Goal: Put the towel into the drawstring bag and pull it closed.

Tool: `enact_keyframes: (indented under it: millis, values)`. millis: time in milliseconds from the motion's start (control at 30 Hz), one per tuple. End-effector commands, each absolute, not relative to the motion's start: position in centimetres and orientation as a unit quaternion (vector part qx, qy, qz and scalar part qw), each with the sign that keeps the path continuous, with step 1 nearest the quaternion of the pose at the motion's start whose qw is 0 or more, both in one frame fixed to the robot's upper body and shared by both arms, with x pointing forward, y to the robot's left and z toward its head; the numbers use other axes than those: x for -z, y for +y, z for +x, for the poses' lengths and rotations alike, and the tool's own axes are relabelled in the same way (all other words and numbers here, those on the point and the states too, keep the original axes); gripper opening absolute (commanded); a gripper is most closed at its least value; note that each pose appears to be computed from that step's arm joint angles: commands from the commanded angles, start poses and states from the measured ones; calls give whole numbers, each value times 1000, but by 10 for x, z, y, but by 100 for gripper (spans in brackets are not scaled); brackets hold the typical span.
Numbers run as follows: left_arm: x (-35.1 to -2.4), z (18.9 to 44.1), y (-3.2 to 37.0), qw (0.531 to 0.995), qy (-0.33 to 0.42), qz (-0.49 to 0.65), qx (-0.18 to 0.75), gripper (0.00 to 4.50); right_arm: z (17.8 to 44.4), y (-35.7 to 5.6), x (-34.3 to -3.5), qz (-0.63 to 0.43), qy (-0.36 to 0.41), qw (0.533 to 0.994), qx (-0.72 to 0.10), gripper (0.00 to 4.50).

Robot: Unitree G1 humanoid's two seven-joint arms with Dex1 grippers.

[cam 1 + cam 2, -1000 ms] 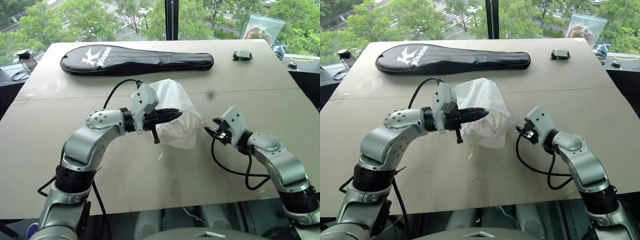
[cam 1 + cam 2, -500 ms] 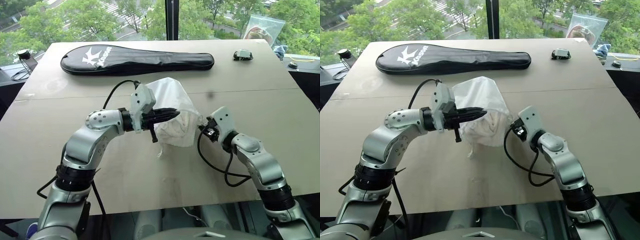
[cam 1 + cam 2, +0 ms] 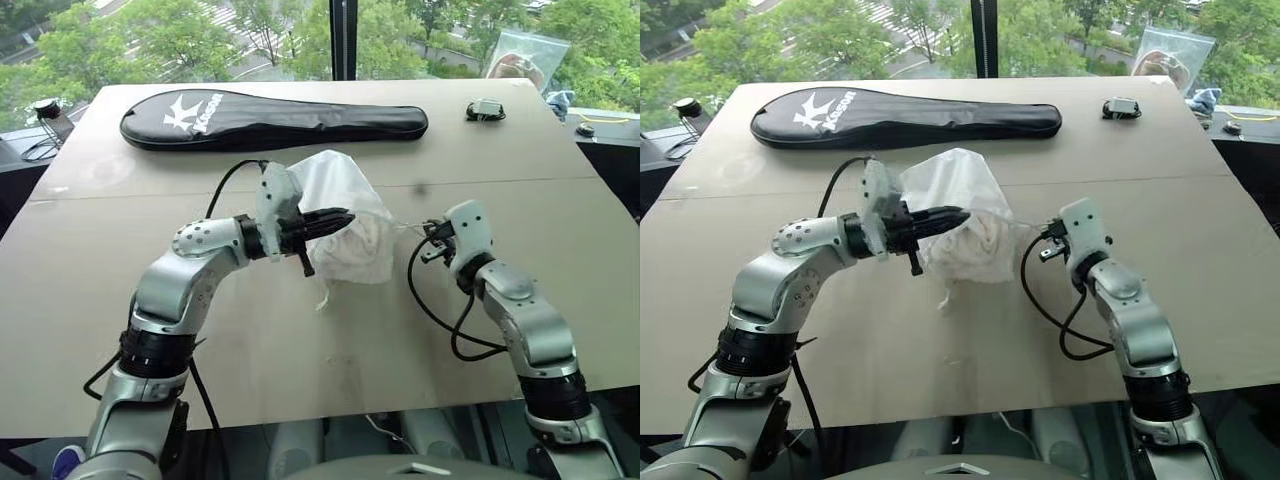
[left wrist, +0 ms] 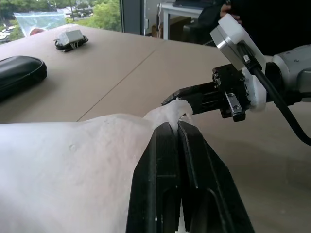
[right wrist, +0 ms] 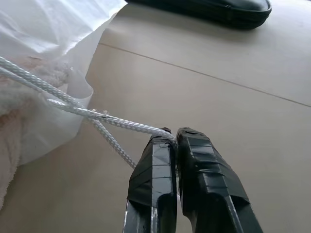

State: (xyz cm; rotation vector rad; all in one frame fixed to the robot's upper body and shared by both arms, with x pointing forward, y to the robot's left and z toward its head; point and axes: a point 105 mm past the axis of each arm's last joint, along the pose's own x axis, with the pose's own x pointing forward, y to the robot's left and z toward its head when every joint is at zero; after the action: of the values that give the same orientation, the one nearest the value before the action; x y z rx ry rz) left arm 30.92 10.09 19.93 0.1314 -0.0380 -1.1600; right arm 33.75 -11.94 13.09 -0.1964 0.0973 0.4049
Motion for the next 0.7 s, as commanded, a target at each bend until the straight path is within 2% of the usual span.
enact_keyframes:
  millis: [33,167,300,433,533,700]
  values:
    - [-211,308,115,847,-25,43,530,172,328,-116,-146,-101,27,969,-224,0]
    - [-202,304,153,866,17,-30,499,363,325,-111,-147,-101,29,965,-240,0]
    - [-153,273,179,862,116,-25,492,363,325,-108,-144,-104,33,963,-247,0]
    - [-110,254,163,853,170,-2,493,363,327,-106,-143,-107,35,960,-255,0]
    - [-97,255,150,860,173,-4,479,363,328,-105,-143,-110,36,959,-260,0]
    - [-79,271,136,881,175,14,440,363,329,-107,-143,-116,37,957,-263,0]
